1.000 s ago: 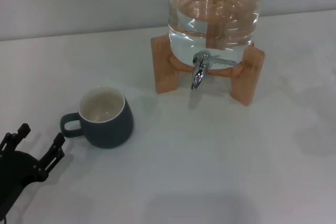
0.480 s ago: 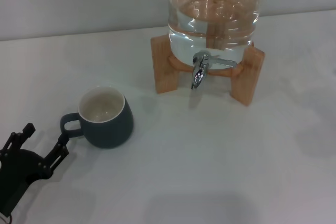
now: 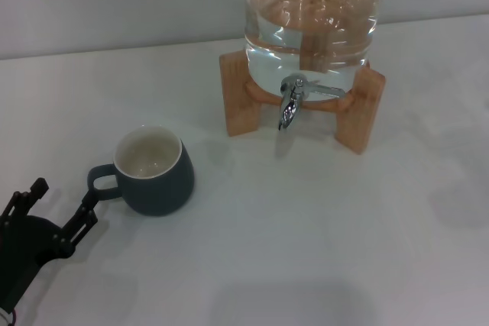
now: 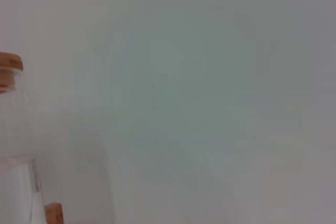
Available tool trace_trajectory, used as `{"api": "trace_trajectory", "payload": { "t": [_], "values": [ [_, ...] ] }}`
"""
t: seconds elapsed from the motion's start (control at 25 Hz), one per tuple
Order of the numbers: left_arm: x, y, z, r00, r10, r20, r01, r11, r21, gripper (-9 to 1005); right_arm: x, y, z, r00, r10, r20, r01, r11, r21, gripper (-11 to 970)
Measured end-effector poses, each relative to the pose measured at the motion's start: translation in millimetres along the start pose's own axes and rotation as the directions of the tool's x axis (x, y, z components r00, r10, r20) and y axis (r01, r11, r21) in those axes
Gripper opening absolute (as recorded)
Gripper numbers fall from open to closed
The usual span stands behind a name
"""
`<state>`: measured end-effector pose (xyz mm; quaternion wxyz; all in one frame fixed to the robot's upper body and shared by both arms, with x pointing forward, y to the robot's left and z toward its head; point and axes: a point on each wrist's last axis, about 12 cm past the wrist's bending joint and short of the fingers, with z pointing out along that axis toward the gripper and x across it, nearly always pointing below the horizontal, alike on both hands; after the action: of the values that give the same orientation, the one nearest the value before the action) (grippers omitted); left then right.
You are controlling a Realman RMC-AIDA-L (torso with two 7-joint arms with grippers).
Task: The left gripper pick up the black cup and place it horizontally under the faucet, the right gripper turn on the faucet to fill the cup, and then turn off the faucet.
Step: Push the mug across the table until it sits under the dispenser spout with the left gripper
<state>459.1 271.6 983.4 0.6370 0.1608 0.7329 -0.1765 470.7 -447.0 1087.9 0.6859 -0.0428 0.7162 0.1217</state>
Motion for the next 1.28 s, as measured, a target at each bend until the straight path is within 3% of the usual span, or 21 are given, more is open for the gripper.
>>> {"api": "trace_trajectory", "payload": {
  "t": [1.28],
  "values": [
    [-2.5, 0.9, 12.2, 1.0, -0.002, -0.017, 0.001, 1.0, 0.0, 833, 0.0, 0.3, 0.8, 1.0, 0.001, 0.002, -0.001, 1.0, -0.001, 854]
  ]
}}
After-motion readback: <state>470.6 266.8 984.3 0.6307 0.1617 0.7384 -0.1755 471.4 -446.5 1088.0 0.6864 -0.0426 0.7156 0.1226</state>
